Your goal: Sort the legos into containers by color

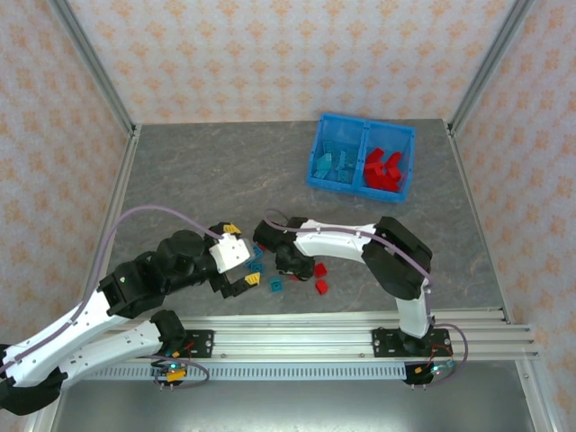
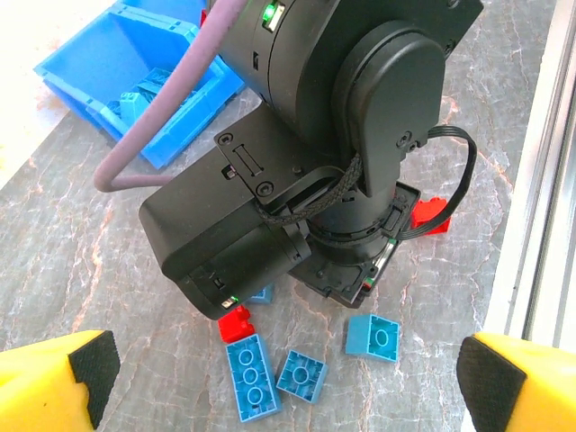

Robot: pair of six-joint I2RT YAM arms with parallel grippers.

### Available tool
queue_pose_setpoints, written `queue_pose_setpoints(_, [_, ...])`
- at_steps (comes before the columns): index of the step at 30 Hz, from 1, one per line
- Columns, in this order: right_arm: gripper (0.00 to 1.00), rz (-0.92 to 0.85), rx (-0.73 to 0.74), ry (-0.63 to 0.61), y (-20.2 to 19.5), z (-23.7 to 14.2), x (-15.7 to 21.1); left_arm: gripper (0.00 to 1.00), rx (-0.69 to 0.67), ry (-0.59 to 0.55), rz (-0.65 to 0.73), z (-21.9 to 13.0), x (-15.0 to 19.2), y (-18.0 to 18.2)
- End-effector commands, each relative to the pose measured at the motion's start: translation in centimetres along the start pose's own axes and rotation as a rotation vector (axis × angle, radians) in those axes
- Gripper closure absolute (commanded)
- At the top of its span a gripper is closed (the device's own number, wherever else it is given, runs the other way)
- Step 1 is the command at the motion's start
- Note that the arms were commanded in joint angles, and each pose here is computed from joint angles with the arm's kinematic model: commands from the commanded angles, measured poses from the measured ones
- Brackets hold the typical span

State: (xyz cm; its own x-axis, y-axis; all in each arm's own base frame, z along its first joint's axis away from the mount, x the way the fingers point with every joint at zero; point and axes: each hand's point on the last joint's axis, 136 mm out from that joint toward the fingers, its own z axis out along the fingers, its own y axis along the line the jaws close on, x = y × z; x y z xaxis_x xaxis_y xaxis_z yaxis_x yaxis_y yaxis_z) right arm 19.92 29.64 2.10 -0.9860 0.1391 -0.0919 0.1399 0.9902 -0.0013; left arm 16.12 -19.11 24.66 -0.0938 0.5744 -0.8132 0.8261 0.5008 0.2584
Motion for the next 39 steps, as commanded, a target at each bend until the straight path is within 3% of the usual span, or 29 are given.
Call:
queue_pose_setpoints(1, [0.69,0.018,-0.031,-0.061,-0.3,-2.2,-1.5,0.00,0.005,0.010,-0.009,-0.1,0.8,-0.2])
queue_pose_setpoints(9, [0.70,0.170,-0.191,-0.255,-2.5,-10.8,-7.9,0.00,0.000,-0.030,0.035,-0.9,-1.3,0.3])
queue_pose_setpoints(15, [0.69,0.372,-0.178,-0.408,-11.0,-15.1,-16.1,0.00,-0.023,-0.043,0.102,-0.7,-4.0,1.4])
queue_pose_setpoints(18, [0.69,0.480,-0.171,-0.449,-15.1,-15.0,-19.6,0.00,-0.054,-0.032,0.094,-0.2,-4.4,2.2])
queue_pose_setpoints(21, [0.68,0.583,-0.176,-0.440,-18.1,-13.7,-23.0,0.00,-0.132,0.008,0.000,0.1,-4.6,3.8])
queue_pose_setpoints(28, [0.67,0.633,-0.113,-0.353,-20.1,-8.7,-30.8,0.00,-0.291,0.155,-0.249,-0.1,-5.0,7.1])
queue_pose_setpoints(31, [0.64,0.651,-0.105,-0.339,-20.2,-7.4,-33.5,0.00,-0.277,0.222,-0.258,0.1,-4.5,6.9])
queue_pose_setpoints(35, [0.51,0.649,-0.075,-0.343,-20.7,-7.5,-35.5,0.00,-0.303,0.221,-0.286,-0.2,-4.3,7.2])
queue_pose_setpoints(37, [0.38,0.630,-0.067,-0.347,-20.8,-8.1,-35.9,0.00,-0.323,0.205,-0.297,-0.4,-4.1,7.5])
queue_pose_setpoints(39, [0.34,0.607,-0.067,-0.352,-20.8,-9.0,-36.0,0.00,-0.325,0.191,-0.298,-0.4,-4.0,7.4])
